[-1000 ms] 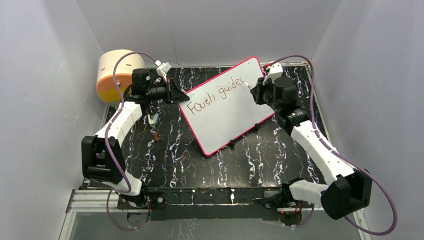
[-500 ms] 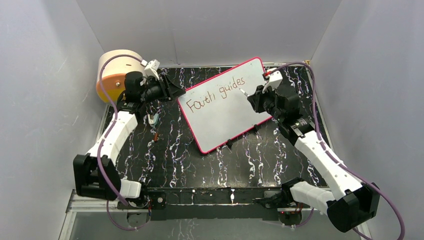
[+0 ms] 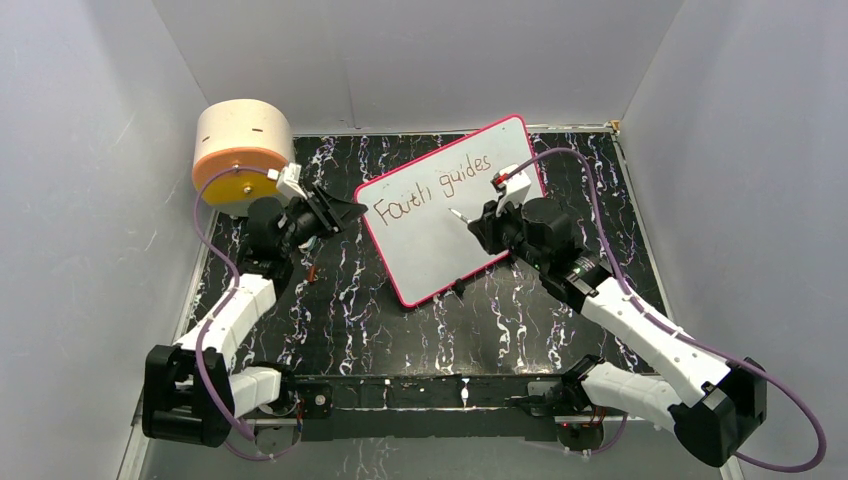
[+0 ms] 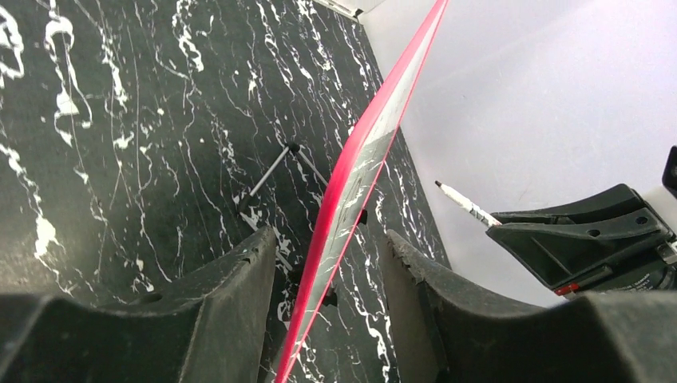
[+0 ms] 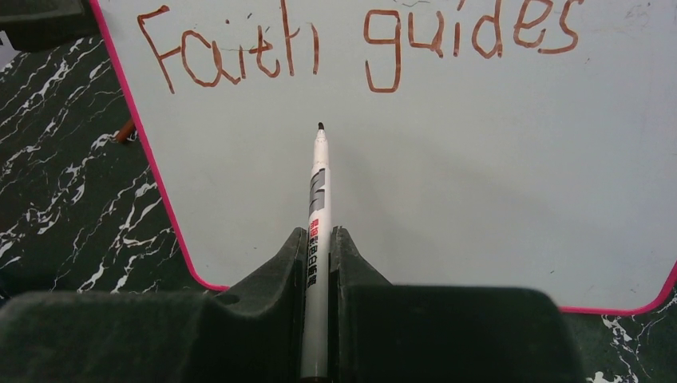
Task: Write a sentence on the whiteboard
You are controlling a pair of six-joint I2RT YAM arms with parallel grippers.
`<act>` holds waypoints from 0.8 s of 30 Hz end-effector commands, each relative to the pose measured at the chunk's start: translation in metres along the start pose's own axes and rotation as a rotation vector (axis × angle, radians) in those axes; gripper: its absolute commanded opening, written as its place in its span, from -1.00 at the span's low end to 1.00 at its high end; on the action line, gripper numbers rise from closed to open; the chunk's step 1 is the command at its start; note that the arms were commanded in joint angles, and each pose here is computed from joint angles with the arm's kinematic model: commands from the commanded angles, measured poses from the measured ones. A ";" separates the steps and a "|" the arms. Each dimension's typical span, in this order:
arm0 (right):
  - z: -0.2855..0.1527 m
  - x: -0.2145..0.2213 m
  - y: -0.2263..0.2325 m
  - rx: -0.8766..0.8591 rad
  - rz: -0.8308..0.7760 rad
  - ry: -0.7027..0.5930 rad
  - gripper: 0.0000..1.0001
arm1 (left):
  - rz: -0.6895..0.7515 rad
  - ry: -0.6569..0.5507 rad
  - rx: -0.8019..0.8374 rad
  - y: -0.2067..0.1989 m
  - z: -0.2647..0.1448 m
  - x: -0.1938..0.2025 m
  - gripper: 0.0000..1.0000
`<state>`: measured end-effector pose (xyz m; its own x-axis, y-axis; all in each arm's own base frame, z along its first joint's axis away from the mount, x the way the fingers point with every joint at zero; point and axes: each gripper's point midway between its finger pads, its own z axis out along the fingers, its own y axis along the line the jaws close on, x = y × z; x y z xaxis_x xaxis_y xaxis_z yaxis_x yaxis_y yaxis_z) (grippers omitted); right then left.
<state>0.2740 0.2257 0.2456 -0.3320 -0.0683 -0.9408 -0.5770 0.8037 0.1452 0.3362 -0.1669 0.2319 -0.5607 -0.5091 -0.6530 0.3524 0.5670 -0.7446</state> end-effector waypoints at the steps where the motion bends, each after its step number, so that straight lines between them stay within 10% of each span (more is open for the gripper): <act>1: -0.005 -0.024 0.004 0.001 0.004 -0.113 -1.00 | -0.023 -0.129 0.098 -0.015 -0.006 -0.012 -0.01; 24: -0.004 -0.025 0.013 -0.035 -0.025 -0.131 -1.00 | 0.067 -0.041 0.038 0.024 0.012 0.071 -0.12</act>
<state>0.2704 0.2345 0.2544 -0.2816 -0.0390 -0.9587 -0.6017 0.7855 0.1448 0.3091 -0.2014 0.1640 -0.5696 -0.5046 -0.6487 0.3828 0.5356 -0.7527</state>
